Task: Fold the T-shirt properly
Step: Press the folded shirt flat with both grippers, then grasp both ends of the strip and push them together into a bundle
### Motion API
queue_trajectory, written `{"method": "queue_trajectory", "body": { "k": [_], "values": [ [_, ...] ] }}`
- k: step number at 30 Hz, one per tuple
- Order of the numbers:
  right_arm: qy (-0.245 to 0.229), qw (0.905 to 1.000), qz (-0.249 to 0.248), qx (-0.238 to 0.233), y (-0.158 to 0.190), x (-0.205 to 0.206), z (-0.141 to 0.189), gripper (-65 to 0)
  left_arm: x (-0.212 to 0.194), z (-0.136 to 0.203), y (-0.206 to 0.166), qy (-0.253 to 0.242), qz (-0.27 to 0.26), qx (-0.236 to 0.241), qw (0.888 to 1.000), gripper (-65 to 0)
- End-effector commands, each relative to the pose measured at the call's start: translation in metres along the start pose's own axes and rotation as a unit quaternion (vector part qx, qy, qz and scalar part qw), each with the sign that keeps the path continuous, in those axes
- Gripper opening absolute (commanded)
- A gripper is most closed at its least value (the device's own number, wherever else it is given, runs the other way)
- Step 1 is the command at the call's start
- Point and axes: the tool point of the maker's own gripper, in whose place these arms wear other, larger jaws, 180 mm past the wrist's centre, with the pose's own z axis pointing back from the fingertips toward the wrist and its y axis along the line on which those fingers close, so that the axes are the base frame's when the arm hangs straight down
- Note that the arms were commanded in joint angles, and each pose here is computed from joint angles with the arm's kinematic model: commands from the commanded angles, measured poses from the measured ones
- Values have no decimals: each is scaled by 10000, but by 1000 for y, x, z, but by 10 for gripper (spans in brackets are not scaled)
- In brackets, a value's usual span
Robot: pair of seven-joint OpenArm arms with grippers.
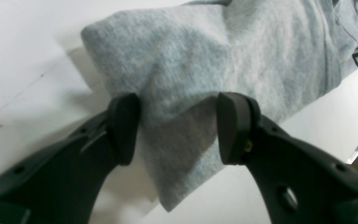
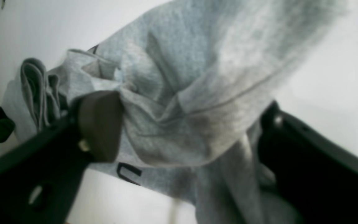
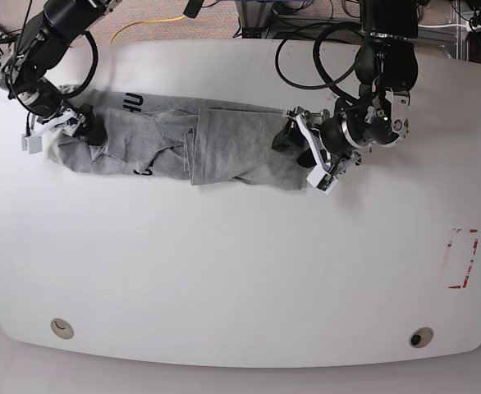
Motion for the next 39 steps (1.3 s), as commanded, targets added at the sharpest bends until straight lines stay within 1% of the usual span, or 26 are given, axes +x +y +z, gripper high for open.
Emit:
{"method": "queue_trajectory", "body": {
  "k": [1,2,4,6,9,13,15,16,19,22,25,27,29,33,39],
  "values": [
    [-99,9999,106,-53,-1,11,4,-303,15,2,-2,-238,-78,-47,9997,-283],
    [-128,9998,117,-51,0,13,4,-371,15,2,-2,-242,-74,-52,9997,-283],
    [-174,9997,152,-61,-1,16,5,-533,14,0,-6,-221,-93,-99,9997,-282],
    [-206,9995,205,-93,-2,21,8,-642,12,-4,-12,-155,-142,-184,9996,-282],
    [-346,9978,512,-232,-2,39,20,-650,-1,-15,-21,65,-115,-356,9993,-281],
    [-530,9912,1152,-380,16,62,35,-650,-6,-31,-18,281,-14,-454,9986,-281],
    [-544,9844,1623,-412,29,76,40,-650,-7,-38,-22,319,94,-537,9980,-281],
    [-505,9795,1903,-413,38,81,42,-650,-8,-42,-25,334,157,-582,9976,-281],
    [-346,9687,2422,-424,55,83,44,-650,-3,-46,-29,290,202,-629,9974,-281],
    [-328,9559,2906,-284,82,85,40,-650,3,-51,-39,218,255,-727,9968,-281],
    [-253,9387,3437,-48,115,81,34,-650,18,-55,-46,79,222,-805,9965,-281],
    [-169,9316,3629,67,129,76,29,-650,22,-58,-51,40,238,-858,9960,-281],
    [-90,9275,3731,213,140,69,24,-650,23,-62,-58,29,306,-937,9951,-281],
    [-36,9270,3711,544,159,57,10,-650,25,-65,-66,-1,355,-1020,9942,-281],
    [2,9211,3779,939,188,47,-7,-650,24,-65,-68,9,323,-1049,9940,-281]
  ]
}}
